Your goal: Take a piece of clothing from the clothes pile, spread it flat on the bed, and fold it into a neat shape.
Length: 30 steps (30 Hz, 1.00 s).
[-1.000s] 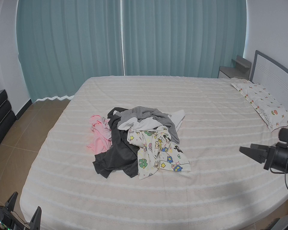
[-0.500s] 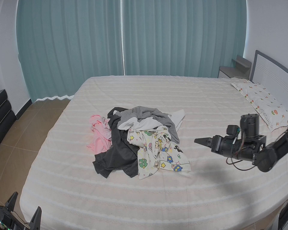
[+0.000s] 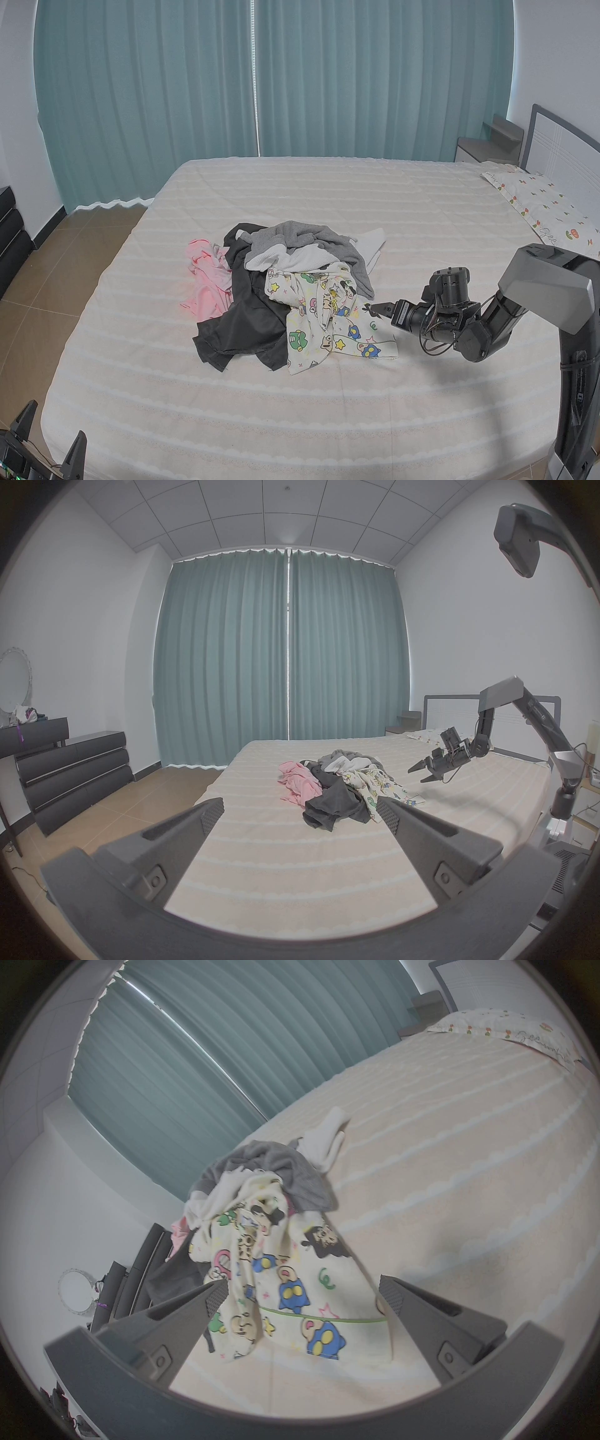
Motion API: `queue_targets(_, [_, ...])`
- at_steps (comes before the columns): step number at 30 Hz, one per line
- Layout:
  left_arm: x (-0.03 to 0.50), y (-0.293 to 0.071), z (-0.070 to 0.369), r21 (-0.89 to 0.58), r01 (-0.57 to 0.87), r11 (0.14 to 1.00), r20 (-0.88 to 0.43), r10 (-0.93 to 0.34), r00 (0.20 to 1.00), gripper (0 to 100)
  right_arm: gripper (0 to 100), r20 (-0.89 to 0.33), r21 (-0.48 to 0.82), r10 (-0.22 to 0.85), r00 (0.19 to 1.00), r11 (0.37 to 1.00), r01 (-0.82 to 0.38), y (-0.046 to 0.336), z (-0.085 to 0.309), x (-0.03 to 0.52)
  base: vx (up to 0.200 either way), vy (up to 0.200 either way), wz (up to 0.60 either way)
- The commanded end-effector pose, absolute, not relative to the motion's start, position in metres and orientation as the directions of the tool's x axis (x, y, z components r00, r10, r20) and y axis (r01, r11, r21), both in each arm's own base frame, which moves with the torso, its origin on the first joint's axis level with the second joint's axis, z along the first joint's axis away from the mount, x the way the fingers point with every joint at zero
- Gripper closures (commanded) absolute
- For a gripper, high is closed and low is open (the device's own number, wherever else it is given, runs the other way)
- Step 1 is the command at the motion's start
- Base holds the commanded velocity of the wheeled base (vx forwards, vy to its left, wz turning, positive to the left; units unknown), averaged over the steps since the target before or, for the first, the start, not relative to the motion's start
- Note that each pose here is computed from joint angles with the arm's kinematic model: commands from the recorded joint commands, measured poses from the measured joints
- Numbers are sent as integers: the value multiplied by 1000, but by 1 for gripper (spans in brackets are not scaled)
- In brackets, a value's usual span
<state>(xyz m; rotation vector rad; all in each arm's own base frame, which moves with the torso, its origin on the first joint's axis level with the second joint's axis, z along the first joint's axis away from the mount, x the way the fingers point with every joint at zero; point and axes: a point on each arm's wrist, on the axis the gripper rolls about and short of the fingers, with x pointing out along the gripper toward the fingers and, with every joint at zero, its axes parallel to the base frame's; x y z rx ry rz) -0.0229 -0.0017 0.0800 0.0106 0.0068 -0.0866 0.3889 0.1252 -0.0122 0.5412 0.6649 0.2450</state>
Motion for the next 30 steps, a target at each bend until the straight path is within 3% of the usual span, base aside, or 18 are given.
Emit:
queue_targets(1, [-23,-2,75,10,86,996,-8,-86,996,0,0,-572,532,368,733,847,-10,124,-42,389,0,0,0])
queue_targets(11, [-23,-2,75,10,86,996,-8,-86,996,0,0,-569,514,381,729,857,-46,132,-53,399,0,0,0])
queue_targets(29, [-23,-2,75,10,86,996,-8,-86,996,0,0,-656,436,402,639,893,-114,154,-54,416,0,0,0])
queue_targets(30, [-23,-2,75,10,86,996,-8,-86,996,0,100,-662,436,408,629,892,-120,154,-54,416,0,0,0])
